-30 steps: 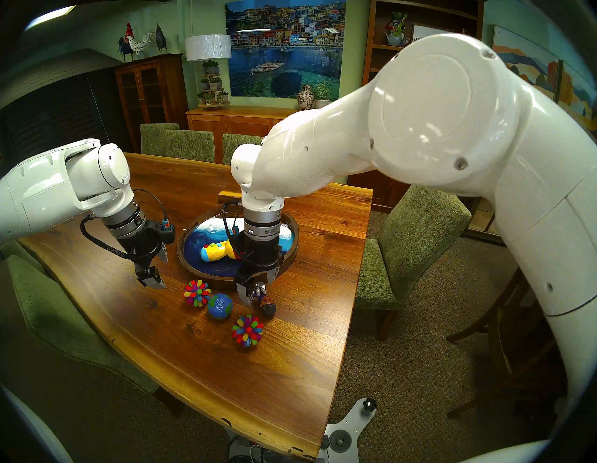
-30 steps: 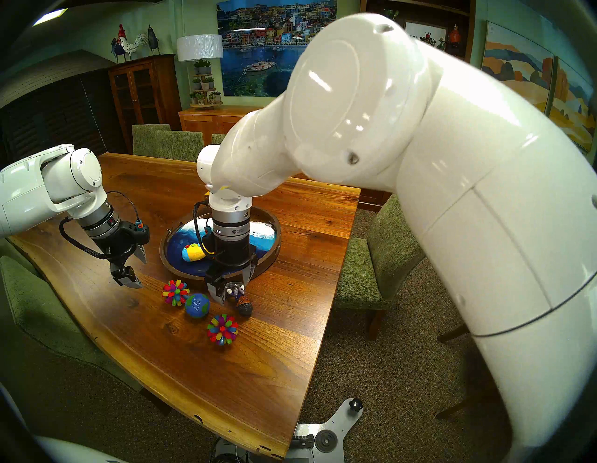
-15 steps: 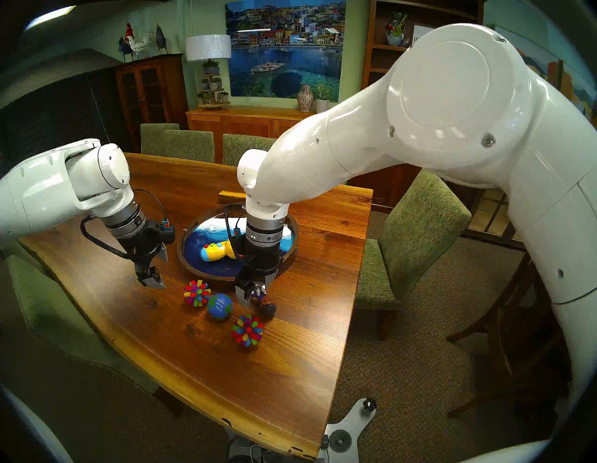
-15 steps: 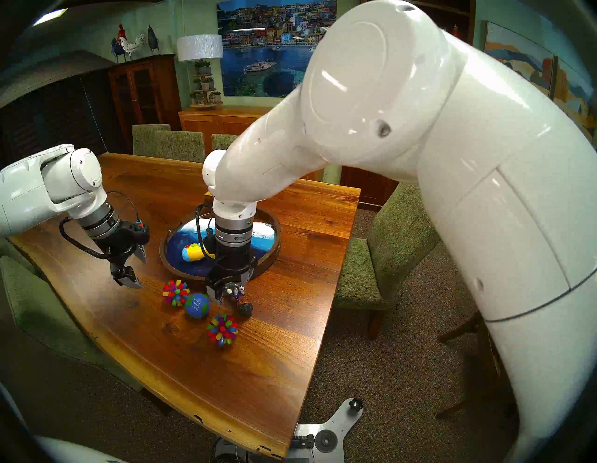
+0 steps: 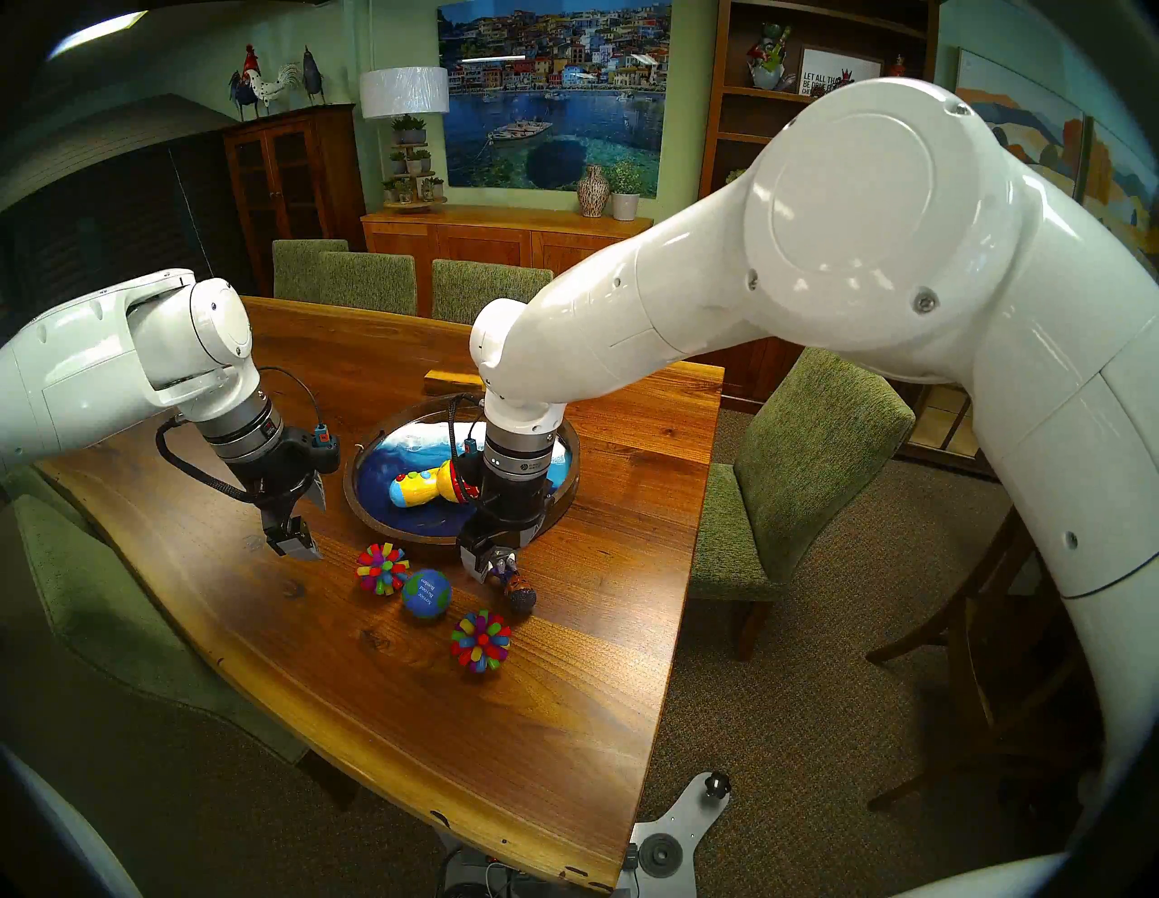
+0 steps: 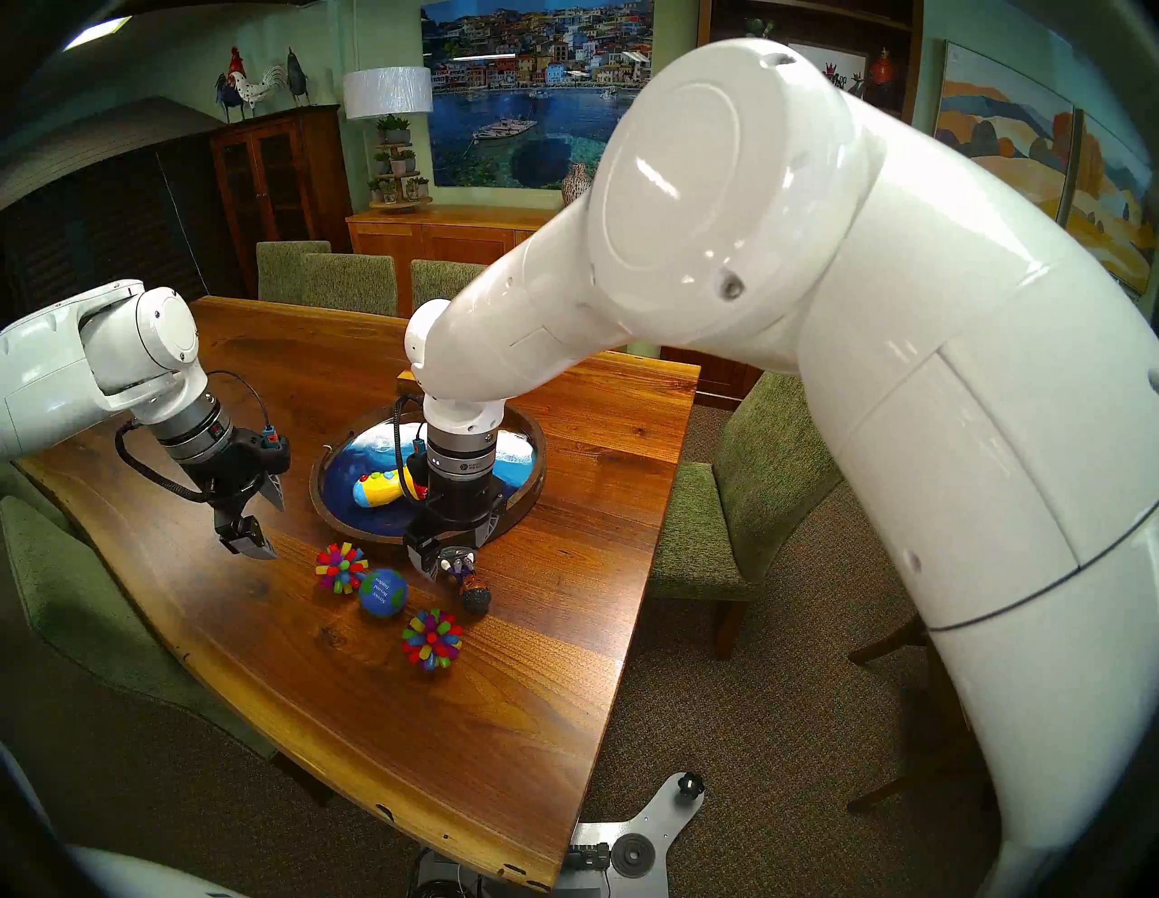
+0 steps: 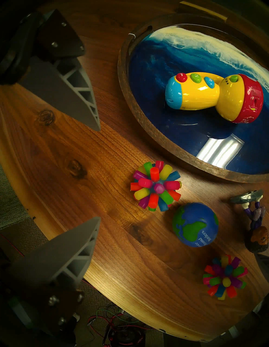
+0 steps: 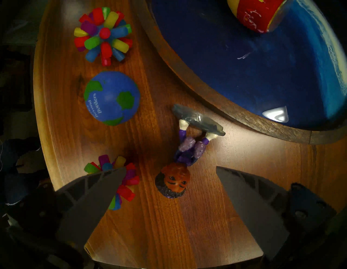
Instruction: Put toys in center tray
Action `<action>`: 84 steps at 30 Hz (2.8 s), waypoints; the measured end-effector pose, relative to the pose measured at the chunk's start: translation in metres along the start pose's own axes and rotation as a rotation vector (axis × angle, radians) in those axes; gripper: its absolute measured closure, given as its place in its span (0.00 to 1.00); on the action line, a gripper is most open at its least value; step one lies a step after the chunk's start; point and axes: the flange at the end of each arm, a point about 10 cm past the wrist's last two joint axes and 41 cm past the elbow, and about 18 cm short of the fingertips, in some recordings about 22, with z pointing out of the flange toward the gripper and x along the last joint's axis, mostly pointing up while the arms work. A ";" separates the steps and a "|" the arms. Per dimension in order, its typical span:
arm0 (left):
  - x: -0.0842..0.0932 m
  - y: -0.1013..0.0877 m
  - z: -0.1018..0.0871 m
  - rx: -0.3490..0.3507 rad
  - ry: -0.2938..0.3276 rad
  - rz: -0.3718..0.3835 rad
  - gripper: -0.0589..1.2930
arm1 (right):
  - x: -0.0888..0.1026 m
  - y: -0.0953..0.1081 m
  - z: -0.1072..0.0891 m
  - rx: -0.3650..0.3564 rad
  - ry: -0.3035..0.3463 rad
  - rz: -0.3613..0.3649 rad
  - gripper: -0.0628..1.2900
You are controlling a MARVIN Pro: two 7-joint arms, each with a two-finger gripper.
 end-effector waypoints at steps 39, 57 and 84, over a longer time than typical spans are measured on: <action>0.000 0.000 0.000 0.000 0.000 0.000 0.04 | 0.014 0.012 0.057 -0.011 -0.048 0.052 0.84; 0.000 0.000 0.000 -0.001 0.000 0.000 0.04 | 0.014 0.030 0.018 -0.071 -0.032 0.065 0.86; 0.000 0.000 0.001 -0.002 0.000 -0.001 0.04 | 0.038 0.067 -0.075 -0.188 0.119 0.034 0.86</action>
